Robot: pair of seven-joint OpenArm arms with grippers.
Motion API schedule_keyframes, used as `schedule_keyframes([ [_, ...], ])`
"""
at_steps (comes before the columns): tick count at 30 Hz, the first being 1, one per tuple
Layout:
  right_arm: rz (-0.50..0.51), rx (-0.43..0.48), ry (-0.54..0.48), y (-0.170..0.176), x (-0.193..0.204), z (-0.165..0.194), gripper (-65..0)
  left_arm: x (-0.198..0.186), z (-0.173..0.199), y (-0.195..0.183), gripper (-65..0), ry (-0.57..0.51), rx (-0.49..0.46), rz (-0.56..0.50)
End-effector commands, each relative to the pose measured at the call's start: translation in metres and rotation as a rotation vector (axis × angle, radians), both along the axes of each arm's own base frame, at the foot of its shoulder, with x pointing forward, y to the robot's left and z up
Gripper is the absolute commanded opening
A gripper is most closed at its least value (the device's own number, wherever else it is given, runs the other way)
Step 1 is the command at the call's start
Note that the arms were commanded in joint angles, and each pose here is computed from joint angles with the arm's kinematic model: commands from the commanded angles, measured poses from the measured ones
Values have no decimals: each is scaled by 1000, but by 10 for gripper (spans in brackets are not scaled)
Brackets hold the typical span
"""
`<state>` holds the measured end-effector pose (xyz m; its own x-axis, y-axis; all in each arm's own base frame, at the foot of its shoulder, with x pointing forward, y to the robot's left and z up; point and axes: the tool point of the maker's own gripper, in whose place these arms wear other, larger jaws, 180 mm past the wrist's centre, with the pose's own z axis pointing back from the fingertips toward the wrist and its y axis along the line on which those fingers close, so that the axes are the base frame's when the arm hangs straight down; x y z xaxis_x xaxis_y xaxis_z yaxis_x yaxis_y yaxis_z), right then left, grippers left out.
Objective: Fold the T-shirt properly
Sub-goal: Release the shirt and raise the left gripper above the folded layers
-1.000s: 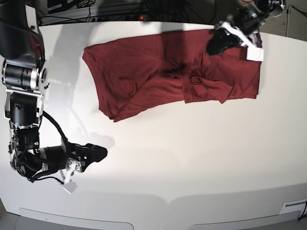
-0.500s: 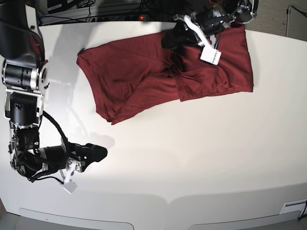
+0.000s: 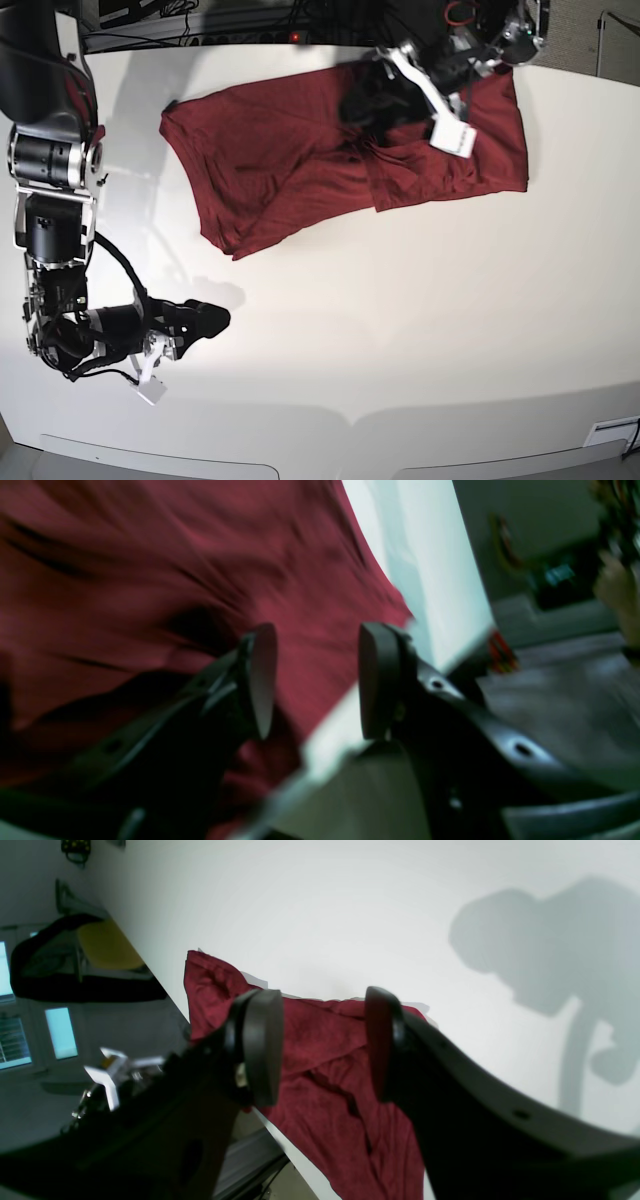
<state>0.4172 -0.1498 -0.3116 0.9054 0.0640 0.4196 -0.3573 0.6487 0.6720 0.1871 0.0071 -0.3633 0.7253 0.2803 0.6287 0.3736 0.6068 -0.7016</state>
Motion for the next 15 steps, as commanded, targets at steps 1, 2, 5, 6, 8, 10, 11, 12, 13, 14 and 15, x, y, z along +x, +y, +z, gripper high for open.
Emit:
schedule_keyframes([
  [1, -11, 19, -73, -3, 16, 26, -379, 10, 11, 9, -388, -53, -3, 37],
  [2, -11, 19, -73, -3, 16, 26, -379, 15, 11, 19, -388, -67, 12, 69],
  [5, -10, 19, -73, -2, 16, 26, -379, 24, 12, 44, -388, -83, 33, 152],
  [6, -10, 19, -73, -2, 16, 26, -379, 24, 11, 49, -388, -84, 41, 163],
  [8, -10, 20, -73, -2, 16, 26, -379, 25, 9, 56, -388, -80, 56, 178],
  [10, -10, 20, -74, -2, 16, 26, -379, 26, 7, 63, -388, -84, 81, 193],
  [11, -10, 19, -73, -2, 16, 26, -379, 27, 5, 67, -388, -90, 109, 201],
  [12, -10, 19, -73, -2, 16, 26, -379, 29, 1, 71, -388, -87, 142, 221],
  [13, -10, 19, -73, -2, 16, 26, -379, 31, -3, 77, -388, -79, 172, 248],
  [14, -11, 19, -73, -3, 16, 26, -379, 33, -6, 82, -388, -72, 193, 274],
  [15, -11, 19, -73, -3, 16, 26, -379, 34, -8, 85, -388, -66, 210, 290],
])
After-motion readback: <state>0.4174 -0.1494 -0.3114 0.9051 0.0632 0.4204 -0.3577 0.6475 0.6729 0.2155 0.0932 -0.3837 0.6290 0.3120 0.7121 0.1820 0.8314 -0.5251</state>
